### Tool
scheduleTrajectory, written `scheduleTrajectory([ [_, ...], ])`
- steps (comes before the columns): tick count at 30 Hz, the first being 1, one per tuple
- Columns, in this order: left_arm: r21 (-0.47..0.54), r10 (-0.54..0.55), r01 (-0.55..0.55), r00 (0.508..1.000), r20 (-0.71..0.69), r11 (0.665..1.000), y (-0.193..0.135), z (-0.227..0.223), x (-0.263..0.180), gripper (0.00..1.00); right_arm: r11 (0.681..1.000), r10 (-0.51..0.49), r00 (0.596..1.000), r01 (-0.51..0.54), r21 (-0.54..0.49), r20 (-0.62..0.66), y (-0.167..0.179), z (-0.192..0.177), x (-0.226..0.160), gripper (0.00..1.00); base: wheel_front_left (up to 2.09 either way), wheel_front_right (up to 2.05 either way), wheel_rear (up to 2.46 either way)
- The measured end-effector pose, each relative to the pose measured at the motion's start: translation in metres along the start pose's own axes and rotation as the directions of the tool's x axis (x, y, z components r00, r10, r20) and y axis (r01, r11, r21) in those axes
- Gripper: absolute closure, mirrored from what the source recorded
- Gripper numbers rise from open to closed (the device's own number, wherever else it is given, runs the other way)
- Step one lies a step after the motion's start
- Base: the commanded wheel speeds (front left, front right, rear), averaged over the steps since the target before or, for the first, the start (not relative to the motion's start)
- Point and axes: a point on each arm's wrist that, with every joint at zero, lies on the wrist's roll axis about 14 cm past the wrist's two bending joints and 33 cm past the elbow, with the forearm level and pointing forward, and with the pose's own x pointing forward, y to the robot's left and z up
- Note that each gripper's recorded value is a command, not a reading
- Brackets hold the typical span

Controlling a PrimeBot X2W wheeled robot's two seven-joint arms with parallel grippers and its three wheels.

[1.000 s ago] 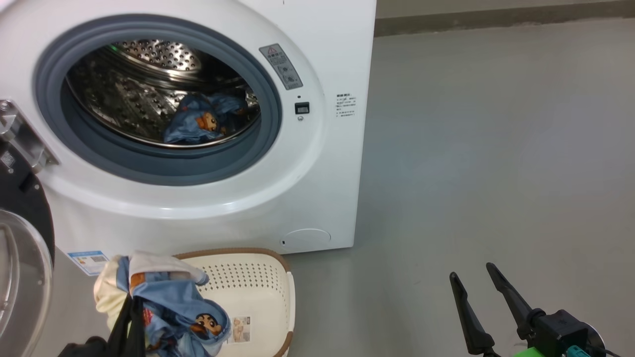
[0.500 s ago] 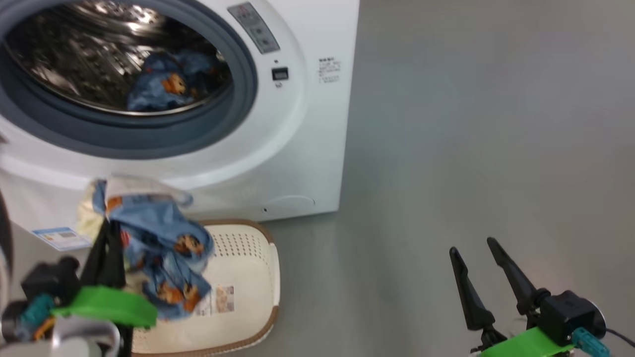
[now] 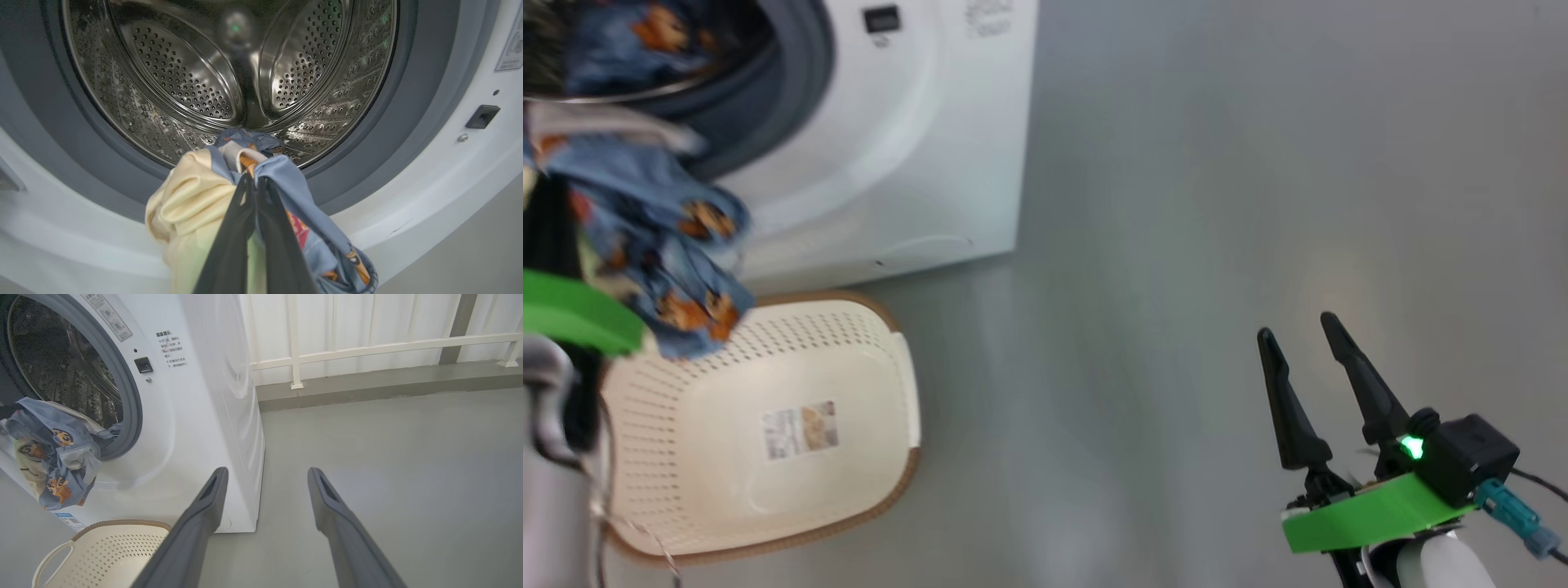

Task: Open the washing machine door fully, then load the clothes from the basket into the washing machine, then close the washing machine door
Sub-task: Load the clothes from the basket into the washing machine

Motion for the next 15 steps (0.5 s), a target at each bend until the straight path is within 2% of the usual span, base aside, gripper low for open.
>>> scheduleTrajectory([
  [15,0.006,-0.079,0.081,0.98,-0.182,0.997,-0.009,-0.029,0.122,1.0,0.99,-0.13,0.989,0.134,0.052,-0.071,-0.044,-0.03,0.014,0.0,0.0,0.0,0.0],
])
